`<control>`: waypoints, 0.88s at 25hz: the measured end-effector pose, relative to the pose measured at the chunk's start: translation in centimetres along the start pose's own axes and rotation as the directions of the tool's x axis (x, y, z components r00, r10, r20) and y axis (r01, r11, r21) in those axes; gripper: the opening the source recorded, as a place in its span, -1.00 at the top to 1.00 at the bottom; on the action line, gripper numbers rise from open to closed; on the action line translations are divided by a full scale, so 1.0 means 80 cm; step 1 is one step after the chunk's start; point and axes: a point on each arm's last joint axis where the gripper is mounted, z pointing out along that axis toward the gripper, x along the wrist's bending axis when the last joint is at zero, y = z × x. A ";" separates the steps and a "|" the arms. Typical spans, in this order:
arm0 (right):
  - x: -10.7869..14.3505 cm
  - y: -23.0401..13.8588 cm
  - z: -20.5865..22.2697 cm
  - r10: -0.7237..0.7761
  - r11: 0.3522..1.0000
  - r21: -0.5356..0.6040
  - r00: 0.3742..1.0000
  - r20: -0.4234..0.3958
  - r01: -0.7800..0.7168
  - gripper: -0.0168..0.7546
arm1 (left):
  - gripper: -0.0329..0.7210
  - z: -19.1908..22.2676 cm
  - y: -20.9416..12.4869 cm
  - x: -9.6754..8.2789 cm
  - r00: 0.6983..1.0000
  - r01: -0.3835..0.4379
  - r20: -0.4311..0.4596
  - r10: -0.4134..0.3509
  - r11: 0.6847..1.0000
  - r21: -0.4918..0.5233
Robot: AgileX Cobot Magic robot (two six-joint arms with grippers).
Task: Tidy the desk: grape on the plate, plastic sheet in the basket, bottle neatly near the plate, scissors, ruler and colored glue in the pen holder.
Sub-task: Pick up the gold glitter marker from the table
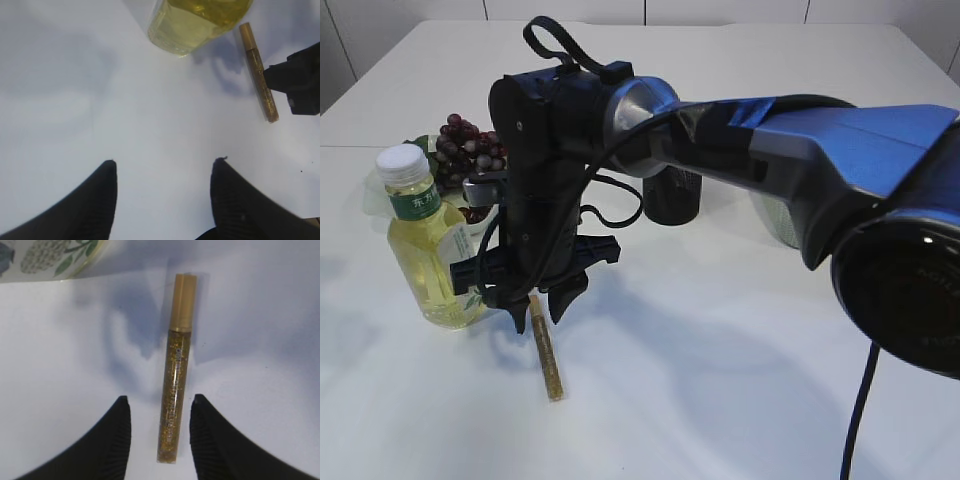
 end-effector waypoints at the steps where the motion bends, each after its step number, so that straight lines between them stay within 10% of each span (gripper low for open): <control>1: 0.000 0.000 0.000 0.000 1.000 0.000 1.000 0.000 0.000 0.12 | -0.24 0.000 0.000 0.000 1.000 0.000 0.000 0.000 1.000 0.000; 22: -0.008 -0.001 0.043 0.008 0.998 0.058 1.000 0.029 -0.010 0.12 | -0.24 0.000 0.000 0.000 1.000 0.000 0.000 0.000 1.000 -0.002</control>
